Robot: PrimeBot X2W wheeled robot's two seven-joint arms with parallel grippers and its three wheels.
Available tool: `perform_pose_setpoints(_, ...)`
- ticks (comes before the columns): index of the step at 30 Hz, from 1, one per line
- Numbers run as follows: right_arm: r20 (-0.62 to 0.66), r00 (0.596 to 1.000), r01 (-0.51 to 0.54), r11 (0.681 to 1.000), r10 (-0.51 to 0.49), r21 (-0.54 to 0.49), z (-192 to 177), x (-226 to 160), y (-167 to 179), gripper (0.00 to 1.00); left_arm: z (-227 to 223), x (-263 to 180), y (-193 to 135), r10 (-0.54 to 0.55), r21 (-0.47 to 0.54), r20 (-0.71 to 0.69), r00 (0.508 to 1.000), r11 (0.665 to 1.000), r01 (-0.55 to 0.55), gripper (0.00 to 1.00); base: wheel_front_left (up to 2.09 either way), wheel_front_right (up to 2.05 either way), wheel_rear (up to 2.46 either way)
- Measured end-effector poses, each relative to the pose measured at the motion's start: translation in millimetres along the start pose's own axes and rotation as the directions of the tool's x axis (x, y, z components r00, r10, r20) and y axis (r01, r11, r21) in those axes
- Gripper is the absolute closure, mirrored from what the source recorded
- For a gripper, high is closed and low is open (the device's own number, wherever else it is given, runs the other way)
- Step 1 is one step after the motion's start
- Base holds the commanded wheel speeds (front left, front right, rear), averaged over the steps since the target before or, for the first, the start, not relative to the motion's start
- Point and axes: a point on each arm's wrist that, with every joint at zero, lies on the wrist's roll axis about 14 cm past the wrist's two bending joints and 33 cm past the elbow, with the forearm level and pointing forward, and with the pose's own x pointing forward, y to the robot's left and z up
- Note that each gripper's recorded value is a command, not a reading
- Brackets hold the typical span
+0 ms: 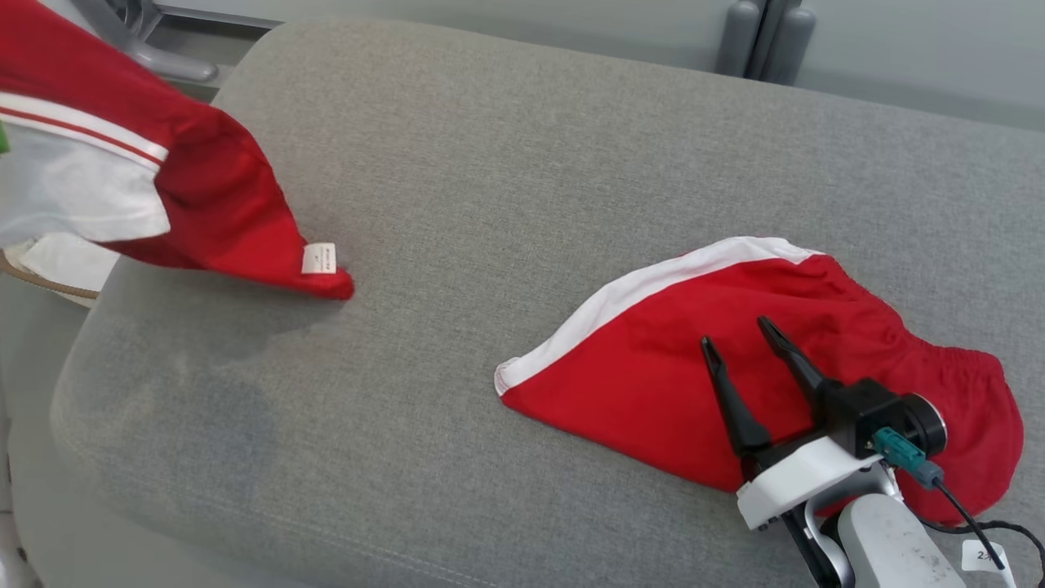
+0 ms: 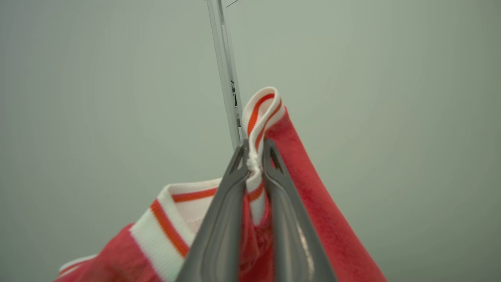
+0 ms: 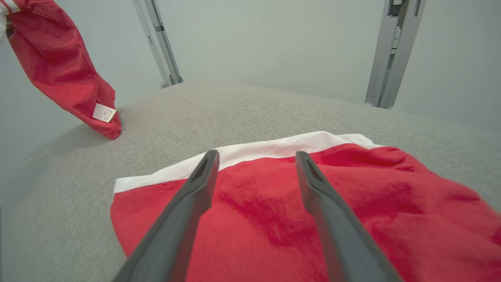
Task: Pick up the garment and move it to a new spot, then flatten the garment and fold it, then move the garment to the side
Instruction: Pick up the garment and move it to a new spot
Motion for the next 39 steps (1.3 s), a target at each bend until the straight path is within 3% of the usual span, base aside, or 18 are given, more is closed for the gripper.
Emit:
perform_pose_setpoints(5,-0.008,1.0,0.017,1.0,-0.017,0.003,-6.8,2.2,-12.4,0.0,-15.0,17.0,-16.1,-0.018,0.031,-0.027,0.999,0.999,0.019,1.0,0.0,0.0,0.0)
perform_pose_setpoints(11,-0.017,0.999,0.036,0.999,-0.036,0.005,-14.8,5.8,-27.4,0.0,-80.3,5.1,-55.4,-0.071,-0.016,-0.185,0.98,0.998,0.069,1.0,0.0,0.0,0.0)
perform_pose_setpoints(16,-0.021,0.998,0.058,0.998,-0.058,0.009,-18.3,4.4,-36.4,0.0,-153.1,-39.4,-85.7,-0.112,-0.094,-0.383,0.917,0.992,0.082,1.0,0.0,0.0,0.0)
perform_pose_setpoints(19,-0.019,0.997,0.074,0.997,-0.074,0.007,-17.3,2.1,-42.0,0.0,-196.3,-77.6,-92.2,-0.107,-0.115,-0.515,0.851,0.992,0.055,1.0,0.0,0.0,0.0)
perform_pose_setpoints(21,-0.016,0.997,0.081,0.997,-0.081,0.004,-15.7,0.6,-44.1,0.0,-211.5,-93.9,-88.8,-0.091,-0.105,-0.562,0.822,0.994,0.038,0.0,0.0,0.0,0.0)
perform_pose_setpoints(25,-0.002,0.995,0.1,0.995,-0.1,-0.005,-8.4,-4.0,-49.0,0.0,-221.7,-110.4,-80.0,-0.058,-0.092,-0.597,0.8,0.996,0.003,0.0,0.0,0.0,0.0)
perform_pose_setpoints(31,0.021,0.992,0.127,0.992,-0.127,-0.015,4.0,-11.0,-53.1,0.0,-165.7,-67.6,-65.7,-0.022,-0.047,-0.407,0.913,0.999,0.003,0.0,0.0,0.0,0.0)
perform_pose_setpoints(34,0.037,0.989,0.143,0.99,-0.142,-0.018,11.7,-15.5,-53.7,0.0,-145.5,-63.6,-78.5,-0.071,-0.07,-0.342,0.937,0.996,0.049,0.0,0.0,0.0,0.0)
perform_pose_setpoints(39,0.055,0.98,0.193,0.981,-0.191,-0.031,23.1,-31.3,-61.9,0.0,-118.4,-71.1,-131.2,-0.219,-0.171,-0.257,0.941,0.969,0.179,0.0,0.0,0.0,0.0)
